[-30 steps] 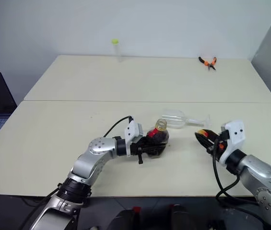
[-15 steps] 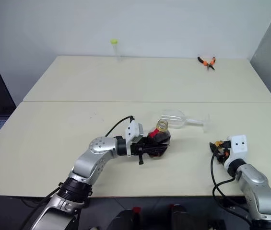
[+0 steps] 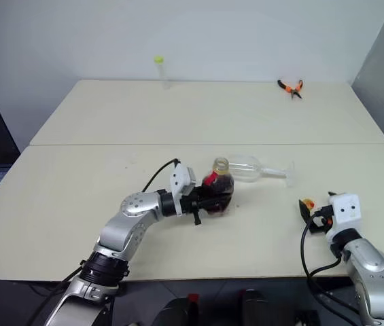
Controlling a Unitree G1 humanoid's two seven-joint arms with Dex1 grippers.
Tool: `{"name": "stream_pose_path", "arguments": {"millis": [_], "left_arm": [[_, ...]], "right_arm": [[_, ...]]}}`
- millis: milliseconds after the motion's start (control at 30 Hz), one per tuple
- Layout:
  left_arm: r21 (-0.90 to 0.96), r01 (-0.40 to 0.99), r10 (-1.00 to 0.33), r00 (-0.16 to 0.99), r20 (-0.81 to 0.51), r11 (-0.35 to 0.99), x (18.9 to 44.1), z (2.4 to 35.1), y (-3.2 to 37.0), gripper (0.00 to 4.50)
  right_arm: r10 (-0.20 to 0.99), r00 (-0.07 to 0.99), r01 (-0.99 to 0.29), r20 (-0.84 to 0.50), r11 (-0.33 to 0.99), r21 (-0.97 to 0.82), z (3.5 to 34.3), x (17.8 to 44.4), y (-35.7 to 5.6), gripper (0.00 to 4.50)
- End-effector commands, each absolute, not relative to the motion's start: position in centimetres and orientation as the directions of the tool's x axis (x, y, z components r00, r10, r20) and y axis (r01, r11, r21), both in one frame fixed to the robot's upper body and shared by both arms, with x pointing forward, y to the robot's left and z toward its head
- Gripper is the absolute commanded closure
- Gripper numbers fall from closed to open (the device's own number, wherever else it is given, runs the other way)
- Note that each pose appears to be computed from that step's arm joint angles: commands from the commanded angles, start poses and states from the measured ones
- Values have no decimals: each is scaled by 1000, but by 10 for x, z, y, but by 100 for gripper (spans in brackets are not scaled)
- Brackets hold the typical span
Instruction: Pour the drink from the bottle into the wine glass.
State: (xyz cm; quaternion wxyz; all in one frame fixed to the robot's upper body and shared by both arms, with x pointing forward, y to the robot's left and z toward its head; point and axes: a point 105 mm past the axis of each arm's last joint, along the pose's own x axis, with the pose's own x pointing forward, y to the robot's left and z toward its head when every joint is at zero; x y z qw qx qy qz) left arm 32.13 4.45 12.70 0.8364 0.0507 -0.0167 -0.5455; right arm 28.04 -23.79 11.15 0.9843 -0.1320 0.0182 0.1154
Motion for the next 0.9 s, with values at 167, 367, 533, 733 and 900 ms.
{"name": "stream_pose_path", "arguments": {"millis": [167, 367, 533, 733, 900], "left_arm": [[154, 563, -583, 793, 175, 812, 369, 160, 124, 374], [123, 204, -228, 947, 227, 971, 400, 156, 195, 374], [108, 77, -100, 969, 228, 991, 415, 151, 224, 374], [125, -30, -1, 970, 241, 992, 424, 149, 245, 374], [108, -94, 72, 979, 193, 990, 425, 132, 257, 374]], "right_arm": [[734, 678, -711, 42, 669, -216, 184, 263, -124, 0], [883, 469, -854, 16, 458, -249, 206, 264, -70, 0], [901, 434, -865, 6, 419, -278, 206, 281, -45, 0], [927, 374, -879, -25, 345, -329, 199, 280, -25, 0], [931, 361, -879, -45, 324, -351, 193, 280, -21, 0]]}}
